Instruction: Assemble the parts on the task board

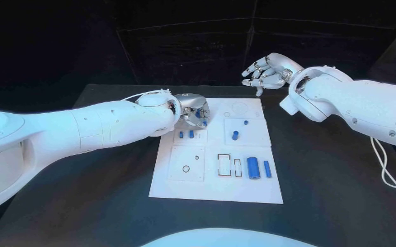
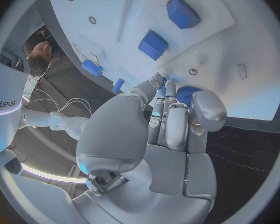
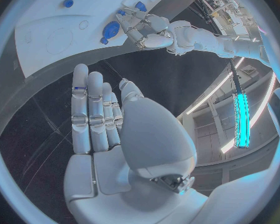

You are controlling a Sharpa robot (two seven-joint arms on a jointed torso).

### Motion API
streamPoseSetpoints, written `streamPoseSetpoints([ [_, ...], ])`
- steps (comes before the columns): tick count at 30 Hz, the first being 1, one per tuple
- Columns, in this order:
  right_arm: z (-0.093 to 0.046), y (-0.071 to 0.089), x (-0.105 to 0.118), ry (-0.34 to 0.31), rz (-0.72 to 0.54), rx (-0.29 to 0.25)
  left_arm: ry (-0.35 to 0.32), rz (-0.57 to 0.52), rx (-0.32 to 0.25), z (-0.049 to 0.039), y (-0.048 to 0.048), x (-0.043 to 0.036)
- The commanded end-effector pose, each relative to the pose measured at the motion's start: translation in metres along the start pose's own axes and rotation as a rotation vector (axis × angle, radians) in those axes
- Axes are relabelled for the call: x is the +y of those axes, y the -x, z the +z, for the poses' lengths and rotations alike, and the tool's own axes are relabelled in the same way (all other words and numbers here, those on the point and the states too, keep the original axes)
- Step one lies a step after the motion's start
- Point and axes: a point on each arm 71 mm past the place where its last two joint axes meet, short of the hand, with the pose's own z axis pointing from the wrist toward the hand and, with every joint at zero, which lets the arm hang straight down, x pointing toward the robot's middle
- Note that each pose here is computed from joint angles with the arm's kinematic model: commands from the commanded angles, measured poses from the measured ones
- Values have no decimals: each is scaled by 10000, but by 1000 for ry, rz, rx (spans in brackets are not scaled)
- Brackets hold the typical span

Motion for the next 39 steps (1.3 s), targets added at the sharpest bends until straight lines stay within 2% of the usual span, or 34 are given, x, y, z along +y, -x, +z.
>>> streamPoseSetpoints([
  [1,1,11,11,8,1,0,-18,-38,-36,-37,32,0],
  [10,-7,24,-8,3,1,-2,-15,-101,-47,-177,109,34],
  [23,-18,37,-30,-1,0,-5,31,-120,-62,-424,153,240],
  [31,-16,34,-30,-2,0,-4,81,-117,-48,-425,162,371],
  [39,-13,31,-27,-1,0,-4,114,-99,-36,-408,163,431],
])
